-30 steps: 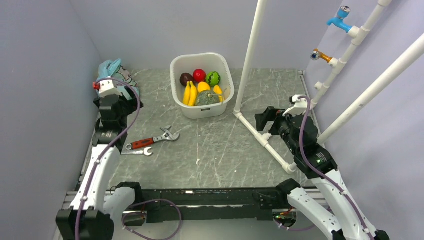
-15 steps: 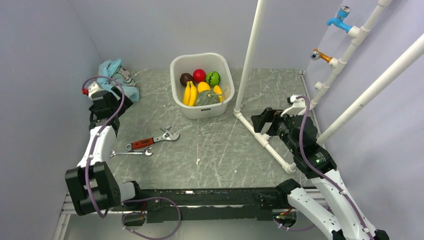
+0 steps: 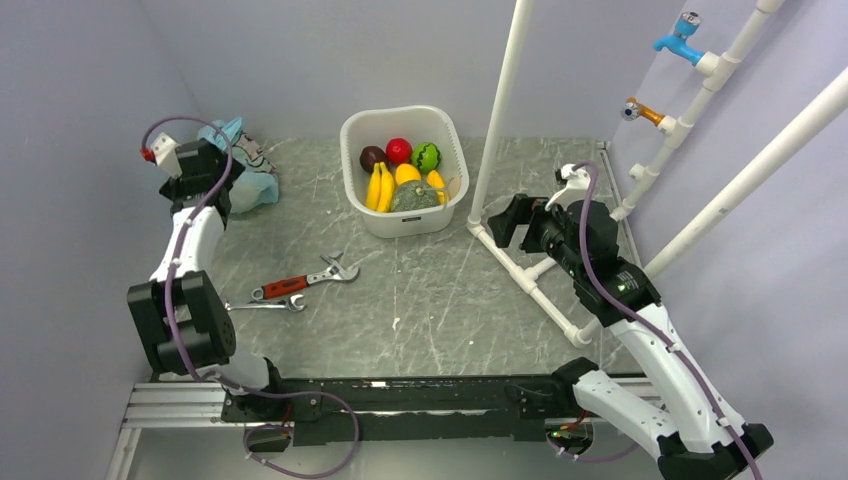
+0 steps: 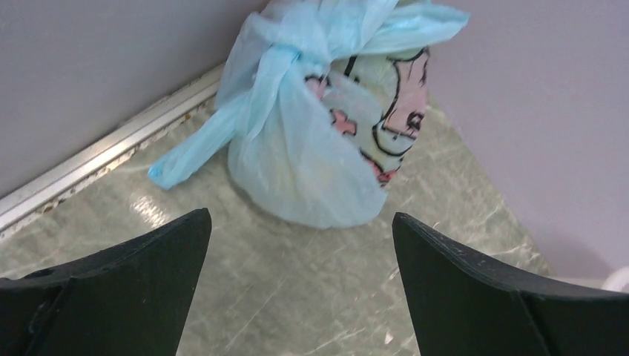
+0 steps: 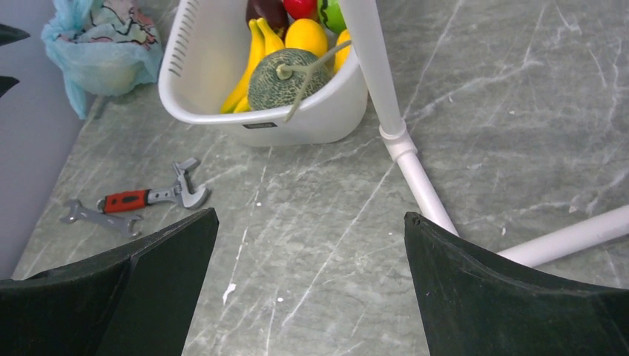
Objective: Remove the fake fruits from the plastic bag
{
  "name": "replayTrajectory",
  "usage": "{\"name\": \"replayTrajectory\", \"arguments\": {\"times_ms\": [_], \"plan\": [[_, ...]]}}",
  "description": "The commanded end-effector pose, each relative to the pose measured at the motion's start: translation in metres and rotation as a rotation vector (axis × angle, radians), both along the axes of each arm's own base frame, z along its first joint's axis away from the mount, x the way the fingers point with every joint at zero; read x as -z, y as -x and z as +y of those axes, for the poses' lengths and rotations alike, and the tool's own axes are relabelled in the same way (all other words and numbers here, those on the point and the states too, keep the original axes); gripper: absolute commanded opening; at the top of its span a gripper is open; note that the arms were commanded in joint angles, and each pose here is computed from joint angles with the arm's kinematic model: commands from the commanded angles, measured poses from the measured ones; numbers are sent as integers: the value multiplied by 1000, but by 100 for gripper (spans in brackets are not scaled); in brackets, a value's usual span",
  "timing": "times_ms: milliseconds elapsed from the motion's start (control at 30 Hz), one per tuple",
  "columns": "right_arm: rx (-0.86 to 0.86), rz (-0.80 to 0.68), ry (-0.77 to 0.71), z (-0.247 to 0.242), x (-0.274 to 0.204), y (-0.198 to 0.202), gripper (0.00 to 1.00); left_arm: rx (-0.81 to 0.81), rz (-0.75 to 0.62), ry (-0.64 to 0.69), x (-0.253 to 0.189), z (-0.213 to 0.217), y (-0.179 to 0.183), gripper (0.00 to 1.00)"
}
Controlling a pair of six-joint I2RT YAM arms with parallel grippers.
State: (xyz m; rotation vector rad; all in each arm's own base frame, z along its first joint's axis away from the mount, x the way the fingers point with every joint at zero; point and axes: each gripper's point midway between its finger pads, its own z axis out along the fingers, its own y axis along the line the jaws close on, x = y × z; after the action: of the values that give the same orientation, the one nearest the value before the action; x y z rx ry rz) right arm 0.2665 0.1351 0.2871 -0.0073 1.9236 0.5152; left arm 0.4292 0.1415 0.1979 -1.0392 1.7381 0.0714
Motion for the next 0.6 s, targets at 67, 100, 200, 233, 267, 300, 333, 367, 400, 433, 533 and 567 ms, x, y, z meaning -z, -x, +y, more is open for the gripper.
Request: {"name": "replayTrajectory", "arguments": {"times_ms": [67,100,200,233,267,300,333,367,400,433,533,567], "plan": [[-33,-70,-89,10,-44,0,100,16,-74,53,-13,10,-18,99],[-40,-73,-93,11,-47,1,100,34,-119,64,-14,12,-24,99],[-47,-81,-87,10,-50,3,100,94,-127,110,3,12,-38,99],[-44,-82,-83,9,-51,3,100,112,-118,118,8,12,-42,99],[-42,-77,-80,9,-51,4,100,120,-118,116,13,13,-45,99],[-41,-72,-76,8,-52,4,100,130,-126,106,17,13,-48,99],[-43,-64,-66,9,-52,3,100,131,-135,103,25,14,-49,99],[-49,-57,-58,9,-51,3,100,123,-141,112,32,16,-48,99],[-56,-52,-49,10,-51,3,100,114,-144,123,37,18,-48,99],[-57,-47,-45,10,-51,3,100,110,-144,127,40,20,-48,99],[-53,-24,-50,10,-48,5,100,109,-115,120,51,22,-49,99],[-51,-24,-58,10,-49,6,100,97,-100,127,59,24,-48,99]]}}
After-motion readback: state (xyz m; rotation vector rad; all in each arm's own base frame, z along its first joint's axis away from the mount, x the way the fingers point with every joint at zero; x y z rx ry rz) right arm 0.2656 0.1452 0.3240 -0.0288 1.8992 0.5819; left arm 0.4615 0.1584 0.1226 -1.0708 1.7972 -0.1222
